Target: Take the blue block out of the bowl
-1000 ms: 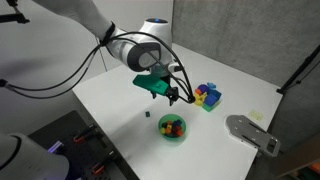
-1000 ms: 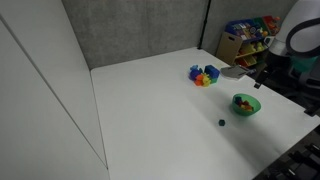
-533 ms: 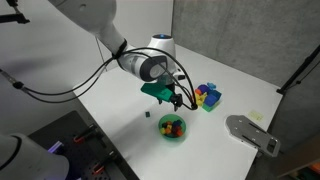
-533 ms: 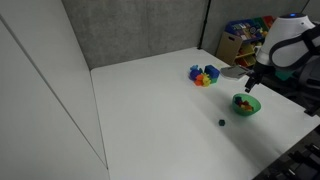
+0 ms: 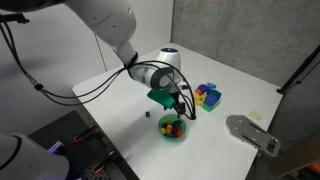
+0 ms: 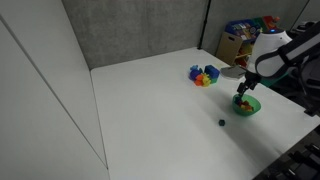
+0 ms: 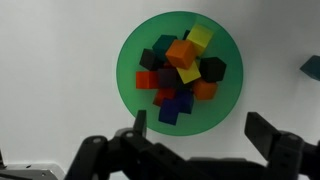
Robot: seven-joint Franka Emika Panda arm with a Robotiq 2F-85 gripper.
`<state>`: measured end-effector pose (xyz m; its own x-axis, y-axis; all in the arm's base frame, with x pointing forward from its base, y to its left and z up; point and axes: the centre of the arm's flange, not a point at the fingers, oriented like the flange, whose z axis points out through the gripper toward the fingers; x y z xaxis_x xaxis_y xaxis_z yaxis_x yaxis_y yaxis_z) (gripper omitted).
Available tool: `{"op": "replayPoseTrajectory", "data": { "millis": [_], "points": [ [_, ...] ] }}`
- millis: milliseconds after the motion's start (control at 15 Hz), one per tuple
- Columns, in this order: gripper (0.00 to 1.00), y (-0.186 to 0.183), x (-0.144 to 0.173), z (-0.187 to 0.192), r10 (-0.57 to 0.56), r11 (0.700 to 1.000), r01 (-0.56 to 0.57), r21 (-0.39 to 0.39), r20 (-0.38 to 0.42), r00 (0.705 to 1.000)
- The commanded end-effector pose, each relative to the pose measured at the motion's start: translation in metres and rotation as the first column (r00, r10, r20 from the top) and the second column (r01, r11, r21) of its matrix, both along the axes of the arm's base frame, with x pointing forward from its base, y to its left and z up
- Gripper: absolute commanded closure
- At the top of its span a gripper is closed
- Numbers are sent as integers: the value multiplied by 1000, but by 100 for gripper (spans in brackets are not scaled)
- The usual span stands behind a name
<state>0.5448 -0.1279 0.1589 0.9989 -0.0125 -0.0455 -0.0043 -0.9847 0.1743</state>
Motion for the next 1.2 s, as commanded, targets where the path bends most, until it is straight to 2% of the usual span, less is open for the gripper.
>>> {"op": "replayPoseTrajectory", "data": {
  "millis": [0, 533, 1133],
  "points": [
    [0, -12, 22, -27, -46, 999, 46, 9, -4, 999],
    [0, -32, 39, -65, -146, 986, 145, 88, 1, 989],
    [0, -57, 48, -65, -207, 973, 203, 107, 25, 978]
  ]
}}
